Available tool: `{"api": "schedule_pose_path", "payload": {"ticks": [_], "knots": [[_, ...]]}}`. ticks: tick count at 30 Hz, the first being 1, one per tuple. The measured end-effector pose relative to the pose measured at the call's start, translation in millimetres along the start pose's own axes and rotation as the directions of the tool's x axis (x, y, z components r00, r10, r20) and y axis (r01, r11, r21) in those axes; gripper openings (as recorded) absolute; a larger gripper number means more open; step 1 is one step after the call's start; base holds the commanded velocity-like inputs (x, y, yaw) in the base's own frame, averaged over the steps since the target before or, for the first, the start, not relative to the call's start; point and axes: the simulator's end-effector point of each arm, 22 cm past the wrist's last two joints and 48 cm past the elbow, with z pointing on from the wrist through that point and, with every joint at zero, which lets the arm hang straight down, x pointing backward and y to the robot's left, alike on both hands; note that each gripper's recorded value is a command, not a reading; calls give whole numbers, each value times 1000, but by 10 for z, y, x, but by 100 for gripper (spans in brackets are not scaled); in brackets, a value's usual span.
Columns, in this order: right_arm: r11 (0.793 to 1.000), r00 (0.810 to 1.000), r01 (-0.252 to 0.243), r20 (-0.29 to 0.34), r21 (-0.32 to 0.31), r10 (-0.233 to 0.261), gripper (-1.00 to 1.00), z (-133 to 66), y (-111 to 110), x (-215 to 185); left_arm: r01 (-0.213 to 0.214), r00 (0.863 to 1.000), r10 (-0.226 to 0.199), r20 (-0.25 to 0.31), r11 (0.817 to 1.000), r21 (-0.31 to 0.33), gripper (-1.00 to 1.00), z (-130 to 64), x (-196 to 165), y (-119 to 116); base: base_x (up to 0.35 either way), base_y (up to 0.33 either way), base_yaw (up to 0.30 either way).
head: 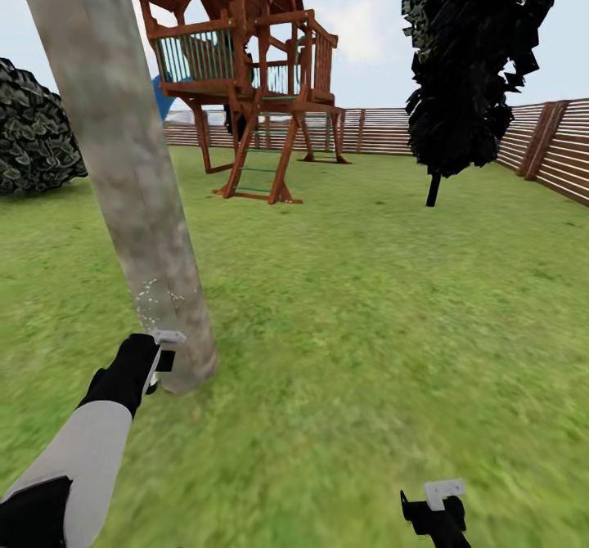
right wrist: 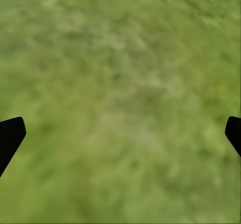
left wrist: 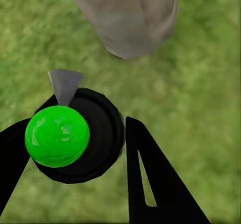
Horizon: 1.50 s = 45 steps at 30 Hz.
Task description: In the garden, pick up the pesticide atomizer on the floor and spray pesticide onto both trees until each tree trunk is fully covered.
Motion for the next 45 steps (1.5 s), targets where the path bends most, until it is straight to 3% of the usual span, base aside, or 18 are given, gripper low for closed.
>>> {"api": "schedule_pose_path", "payload": {"ticks": [3, 6, 12, 19, 20, 24, 29, 35, 45], "knots": [[1000, 1000, 0, 0, 0, 0, 100, -1, -1, 0, 0, 1000, 0, -13, 1000, -9, -100, 29, 60, 61, 151, -264, 19], [1000, 1000, 0, 0, 0, 0, 100, -1, -1, 0, 10, 999, -11, -38, 999, -35, -100, 99, 225, 295, 155, -263, 13], [1000, 1000, 0, 0, 0, 0, 100, 0, 0, -1, 4, 999, -4, -38, 1000, 13, -100, 72, 230, -63, 156, -262, 219], [1000, 1000, 0, 0, 0, 0, 100, 0, 1, 0, 7, 998, -11, -62, 998, -68, -100, 160, 421, 514, 182, -207, 277], [1000, 1000, 0, 0, 0, 0, 100, 0, 1, 0, 8, 998, -12, -67, 998, -63, -100, 170, 456, 496, 151, -92, 277], [1000, 1000, 0, 0, 0, 0, 100, 0, 0, 2, 2, 998, -1, -65, 1000, 9, -100, 145, 465, -26, 82, -33, 277], [1000, 1000, 0, 0, 0, 0, 100, 0, 1, 1, 3, 998, -3, -61, 1000, -3, -100, 144, 452, 59, 68, -51, 277], [1000, 1000, 0, 0, 0, 0, 100, -1, 0, 0, -5, 998, 5, -61, 1000, 13, -100, 134, 455, -82, 197, -193, 233], [1000, 1000, 2, 0, 7, -2, 100, 2, -28, -1, -3, 997, 4, -80, 1000, 17, -100, 163, 605, -106, 144, -243, 18]]}}
